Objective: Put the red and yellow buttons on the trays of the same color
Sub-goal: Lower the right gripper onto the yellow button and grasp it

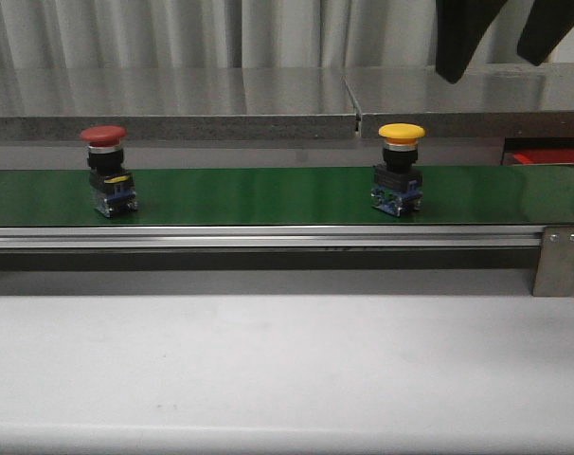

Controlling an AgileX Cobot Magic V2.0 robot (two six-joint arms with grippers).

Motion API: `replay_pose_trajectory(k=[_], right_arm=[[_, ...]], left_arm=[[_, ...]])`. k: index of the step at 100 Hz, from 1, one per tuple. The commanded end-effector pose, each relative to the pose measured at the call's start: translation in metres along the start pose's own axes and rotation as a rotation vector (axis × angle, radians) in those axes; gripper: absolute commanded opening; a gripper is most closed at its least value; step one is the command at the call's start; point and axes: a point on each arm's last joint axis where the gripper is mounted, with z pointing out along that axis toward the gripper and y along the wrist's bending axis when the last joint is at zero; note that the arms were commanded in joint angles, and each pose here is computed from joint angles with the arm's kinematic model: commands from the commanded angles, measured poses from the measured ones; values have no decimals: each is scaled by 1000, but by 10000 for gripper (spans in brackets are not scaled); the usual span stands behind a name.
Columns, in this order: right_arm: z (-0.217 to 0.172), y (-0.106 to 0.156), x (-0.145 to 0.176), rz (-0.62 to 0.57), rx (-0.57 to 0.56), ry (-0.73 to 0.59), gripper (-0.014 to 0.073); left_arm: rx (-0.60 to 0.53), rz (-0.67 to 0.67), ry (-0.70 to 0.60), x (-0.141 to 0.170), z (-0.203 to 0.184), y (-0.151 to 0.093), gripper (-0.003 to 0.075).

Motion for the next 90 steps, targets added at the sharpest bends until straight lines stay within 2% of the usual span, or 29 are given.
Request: replay_pose_trajectory(k=[1, 26, 46, 55, 79, 90], right_arm=[[-14, 2, -10, -24, -21, -44, 610], [21, 3, -20, -41, -33, 21, 575], [42, 2, -30, -40, -26, -36, 564], [49, 1, -33, -45, -16, -45, 499], [57, -2, -32, -53, 2, -21, 241], [54, -3, -32, -59, 15, -27, 176]], left_arm=[[11, -19, -93, -14, -3, -2, -20], [11, -19, -93, -14, -3, -2, -20], [11, -19, -93, -14, -3, -2, -20], [11, -19, -93, -14, -3, -2, -20], [11, -19, -93, -14, -3, -2, -20], [11, -19, -93, -14, -3, -2, -20]])
